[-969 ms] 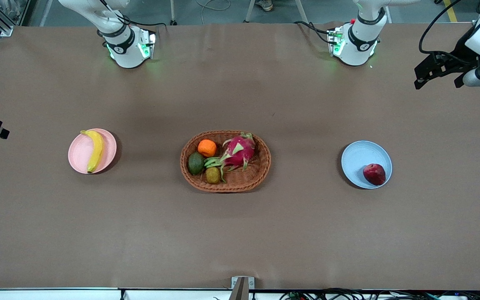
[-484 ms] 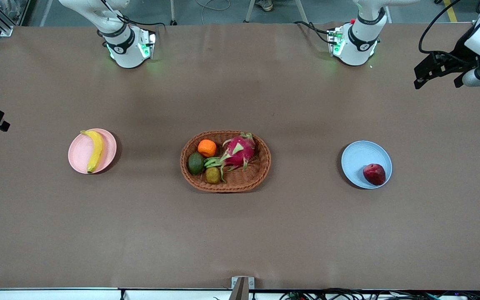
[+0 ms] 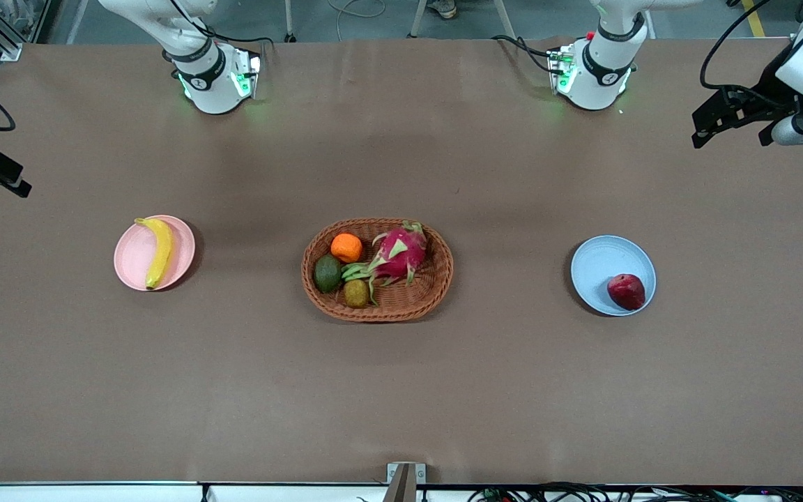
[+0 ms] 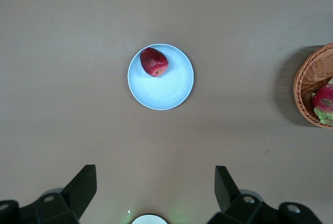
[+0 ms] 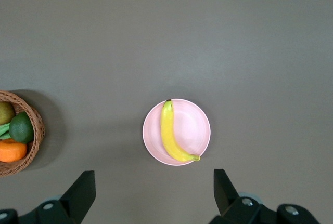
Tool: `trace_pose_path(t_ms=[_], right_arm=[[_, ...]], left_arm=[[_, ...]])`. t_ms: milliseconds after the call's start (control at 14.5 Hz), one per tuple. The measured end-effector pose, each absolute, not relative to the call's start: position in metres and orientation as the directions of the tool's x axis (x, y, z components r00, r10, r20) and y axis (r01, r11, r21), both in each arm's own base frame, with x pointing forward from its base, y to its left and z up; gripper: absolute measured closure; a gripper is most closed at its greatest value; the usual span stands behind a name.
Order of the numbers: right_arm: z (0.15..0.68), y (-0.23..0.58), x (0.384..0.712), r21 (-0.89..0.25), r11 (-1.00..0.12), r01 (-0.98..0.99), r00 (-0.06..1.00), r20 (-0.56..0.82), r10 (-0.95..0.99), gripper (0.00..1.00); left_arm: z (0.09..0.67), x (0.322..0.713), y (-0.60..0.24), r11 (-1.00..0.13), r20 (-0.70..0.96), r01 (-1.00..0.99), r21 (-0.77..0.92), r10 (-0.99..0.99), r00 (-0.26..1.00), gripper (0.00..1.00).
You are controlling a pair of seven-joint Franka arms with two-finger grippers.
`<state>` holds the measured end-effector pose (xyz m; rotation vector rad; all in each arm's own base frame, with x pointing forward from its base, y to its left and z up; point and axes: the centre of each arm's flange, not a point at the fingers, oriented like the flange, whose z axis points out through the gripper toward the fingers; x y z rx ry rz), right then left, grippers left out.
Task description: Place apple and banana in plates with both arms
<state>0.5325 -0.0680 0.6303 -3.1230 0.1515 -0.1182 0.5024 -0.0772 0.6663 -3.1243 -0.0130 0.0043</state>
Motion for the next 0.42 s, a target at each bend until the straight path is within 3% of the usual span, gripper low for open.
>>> trace_pose_path(t_ms=[415], right_arm=[[0.6325, -0.0641, 0.5329, 0.002, -0.996, -0.086, 0.992, 0.088, -0.085, 0.00]], left_arm=[[0.6638, 0.5029, -0.0763, -1.000, -0.013, 0.010, -0.018, 0.010, 1.000, 0.00]])
